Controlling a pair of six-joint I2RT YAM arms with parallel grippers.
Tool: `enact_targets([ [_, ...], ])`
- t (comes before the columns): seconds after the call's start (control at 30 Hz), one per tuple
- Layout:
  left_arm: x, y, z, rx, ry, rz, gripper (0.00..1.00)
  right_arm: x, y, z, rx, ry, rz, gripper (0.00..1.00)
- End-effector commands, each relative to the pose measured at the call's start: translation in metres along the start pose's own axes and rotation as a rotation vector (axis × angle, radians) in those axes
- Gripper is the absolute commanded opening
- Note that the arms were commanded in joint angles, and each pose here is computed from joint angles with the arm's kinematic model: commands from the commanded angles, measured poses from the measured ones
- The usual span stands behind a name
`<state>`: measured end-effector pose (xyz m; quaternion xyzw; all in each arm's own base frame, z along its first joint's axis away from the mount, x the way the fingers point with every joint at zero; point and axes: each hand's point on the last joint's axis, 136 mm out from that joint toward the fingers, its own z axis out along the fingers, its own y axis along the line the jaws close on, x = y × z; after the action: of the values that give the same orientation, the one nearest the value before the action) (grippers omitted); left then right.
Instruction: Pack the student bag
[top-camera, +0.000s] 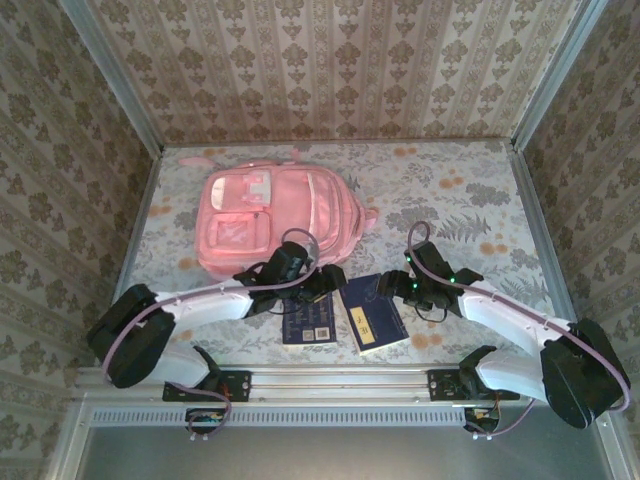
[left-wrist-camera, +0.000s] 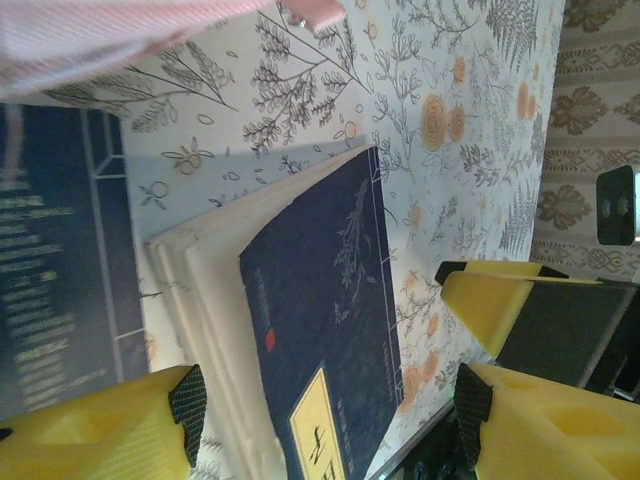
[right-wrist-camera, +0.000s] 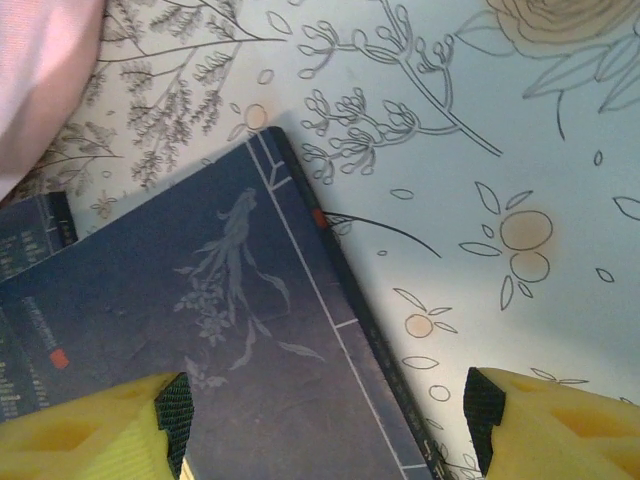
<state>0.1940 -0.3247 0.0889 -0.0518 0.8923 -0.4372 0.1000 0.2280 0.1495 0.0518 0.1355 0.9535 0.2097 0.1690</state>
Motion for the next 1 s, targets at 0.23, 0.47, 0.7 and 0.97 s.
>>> enact_targets([
  [0.23, 0.012, 0.010, 0.025, -0.054, 0.038, -0.087, 0.68, 0.008, -0.012, 0.016, 0.023, 0.039, 0.063, 0.74],
  [0.47, 0.015, -0.008, 0.029, -0.009, 0.051, -0.039, 0.61, 0.017, -0.013, 0.025, 0.001, 0.070, 0.072, 0.73],
  [0.7, 0.024, -0.035, 0.044, 0.058, 0.108, 0.019, 0.54, 0.023, -0.014, 0.032, -0.027, 0.088, 0.098, 0.72],
  [0.97, 0.026, -0.050, 0.044, 0.102, 0.115, 0.060, 0.40, 0.027, -0.017, 0.036, -0.034, 0.089, 0.111, 0.71],
])
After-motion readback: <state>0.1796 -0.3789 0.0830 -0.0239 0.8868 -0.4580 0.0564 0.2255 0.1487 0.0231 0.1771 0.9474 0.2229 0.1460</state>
